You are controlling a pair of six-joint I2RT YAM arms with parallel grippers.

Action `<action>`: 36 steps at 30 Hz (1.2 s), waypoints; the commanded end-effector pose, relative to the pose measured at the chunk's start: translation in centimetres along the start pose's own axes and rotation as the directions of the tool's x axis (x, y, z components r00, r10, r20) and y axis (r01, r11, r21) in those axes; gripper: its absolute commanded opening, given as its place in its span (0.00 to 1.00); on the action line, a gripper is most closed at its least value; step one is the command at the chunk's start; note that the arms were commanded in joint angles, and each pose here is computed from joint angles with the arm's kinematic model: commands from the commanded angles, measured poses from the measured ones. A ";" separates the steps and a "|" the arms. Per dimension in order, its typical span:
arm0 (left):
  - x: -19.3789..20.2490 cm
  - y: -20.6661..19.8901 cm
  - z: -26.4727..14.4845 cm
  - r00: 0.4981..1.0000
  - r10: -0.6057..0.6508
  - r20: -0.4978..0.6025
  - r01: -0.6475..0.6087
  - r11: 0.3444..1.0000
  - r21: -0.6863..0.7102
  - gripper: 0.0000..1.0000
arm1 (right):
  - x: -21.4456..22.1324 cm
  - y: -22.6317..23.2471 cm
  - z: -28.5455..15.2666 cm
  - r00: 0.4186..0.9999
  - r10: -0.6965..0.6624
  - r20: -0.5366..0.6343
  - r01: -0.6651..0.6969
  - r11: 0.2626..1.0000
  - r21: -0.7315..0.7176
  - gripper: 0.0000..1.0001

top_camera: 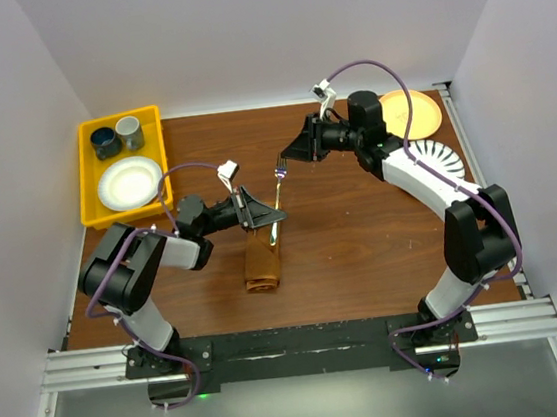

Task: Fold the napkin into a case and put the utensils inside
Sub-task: Pass from the left arm to the right

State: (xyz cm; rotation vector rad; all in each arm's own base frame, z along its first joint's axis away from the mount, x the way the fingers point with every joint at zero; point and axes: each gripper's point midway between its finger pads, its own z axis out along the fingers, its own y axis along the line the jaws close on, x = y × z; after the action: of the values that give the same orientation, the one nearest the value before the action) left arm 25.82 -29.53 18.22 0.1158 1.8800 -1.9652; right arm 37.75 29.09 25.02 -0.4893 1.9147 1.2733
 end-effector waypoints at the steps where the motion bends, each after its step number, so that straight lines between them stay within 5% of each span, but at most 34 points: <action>1: -1.6 -4.7 -0.4 0.972 0.210 0.108 -0.226 0.958 0.179 0.00 | -0.4 1.7 0.3 0.999 -0.050 0.001 0.050 0.997 -0.054 0.21; 5: -1.5 -5.0 -0.5 0.972 0.208 0.108 -0.225 0.956 0.188 0.00 | -0.3 1.5 0.7 0.998 -0.056 -0.008 0.055 0.997 -0.047 0.11; 9: -1.4 -5.0 -0.6 0.972 0.208 0.108 -0.225 0.956 0.187 0.00 | -0.4 1.1 0.6 0.999 -0.052 -0.006 0.052 0.998 -0.025 0.30; 16: -1.4 -5.0 -0.6 0.972 0.210 0.108 -0.228 0.955 0.189 0.00 | -0.9 0.3 0.7 0.997 -0.075 -0.008 0.075 0.997 0.031 0.25; 21: -1.3 -5.1 -0.6 0.971 0.211 0.107 -0.229 0.955 0.189 0.00 | -0.8 -0.3 0.8 0.998 -0.065 -0.005 0.066 0.996 0.062 0.37; 26: -1.3 -4.9 -0.6 0.972 0.209 0.106 -0.226 0.957 0.185 0.00 | -1.4 -0.6 0.6 0.997 -0.071 0.006 0.070 0.994 0.085 0.36; 36: -1.3 -4.7 -0.6 0.974 0.199 0.107 -0.216 0.959 0.182 0.00 | -1.2 0.8 1.5 0.999 -0.033 0.011 0.034 0.999 -0.031 0.31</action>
State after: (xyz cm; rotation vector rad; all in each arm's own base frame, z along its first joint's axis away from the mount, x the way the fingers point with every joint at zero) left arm 26.26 -29.41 17.79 0.0207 1.9045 -1.9746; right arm 38.40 29.43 23.77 -0.4799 1.9702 1.2082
